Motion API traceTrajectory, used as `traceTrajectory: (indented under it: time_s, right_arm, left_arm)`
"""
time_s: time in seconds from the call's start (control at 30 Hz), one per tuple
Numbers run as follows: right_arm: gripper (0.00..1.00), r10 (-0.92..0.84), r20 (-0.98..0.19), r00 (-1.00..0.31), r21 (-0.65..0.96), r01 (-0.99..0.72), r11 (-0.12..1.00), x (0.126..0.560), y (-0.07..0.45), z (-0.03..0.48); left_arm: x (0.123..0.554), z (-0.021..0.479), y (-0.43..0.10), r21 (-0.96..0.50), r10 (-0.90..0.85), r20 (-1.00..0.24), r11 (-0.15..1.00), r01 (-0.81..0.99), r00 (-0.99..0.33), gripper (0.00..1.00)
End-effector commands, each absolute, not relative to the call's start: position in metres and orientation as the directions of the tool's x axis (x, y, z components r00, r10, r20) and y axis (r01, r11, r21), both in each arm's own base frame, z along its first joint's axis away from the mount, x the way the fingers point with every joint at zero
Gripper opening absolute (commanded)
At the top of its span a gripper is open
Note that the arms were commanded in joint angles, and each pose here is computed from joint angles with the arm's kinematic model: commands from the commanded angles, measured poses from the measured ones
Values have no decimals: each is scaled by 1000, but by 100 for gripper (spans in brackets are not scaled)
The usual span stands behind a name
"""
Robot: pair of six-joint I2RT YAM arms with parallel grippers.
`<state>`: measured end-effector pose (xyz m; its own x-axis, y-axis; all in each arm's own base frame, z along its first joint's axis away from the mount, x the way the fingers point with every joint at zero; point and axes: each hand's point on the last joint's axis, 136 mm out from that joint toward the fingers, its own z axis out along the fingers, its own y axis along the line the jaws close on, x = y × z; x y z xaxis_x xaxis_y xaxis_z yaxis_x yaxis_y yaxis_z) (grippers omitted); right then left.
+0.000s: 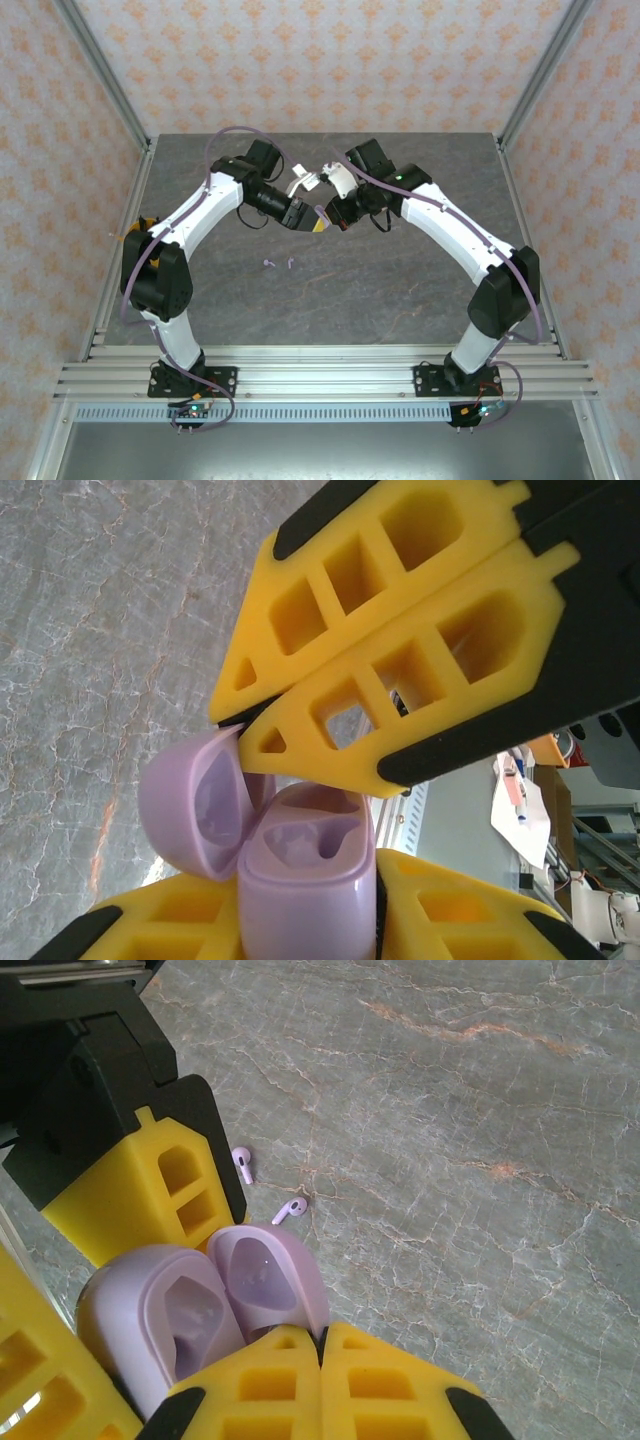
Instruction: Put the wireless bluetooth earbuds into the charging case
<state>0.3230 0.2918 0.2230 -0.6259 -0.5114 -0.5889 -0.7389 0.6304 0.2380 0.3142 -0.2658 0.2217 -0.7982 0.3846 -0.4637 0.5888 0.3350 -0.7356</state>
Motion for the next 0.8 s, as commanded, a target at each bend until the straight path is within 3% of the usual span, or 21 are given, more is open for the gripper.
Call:
traceTrajectory:
  time_s: [0.0,0.23,0.77]
  right_arm:
    - [0,-514,-617,-596,223,-759,612,321,294,235]
    - [0,-513,-619,-594,223,-760,610,320,294,236]
    - [0,-496,-631,-596,211,-748,630,322,290,241]
  left_arm:
    - [316,233,-268,-740,377,-481,309,597,-791,32]
    - [319,235,-270,-738,371,-486,311,599,-791,37]
    - [328,235,-271,-715,349,-505,343,609,-790,15]
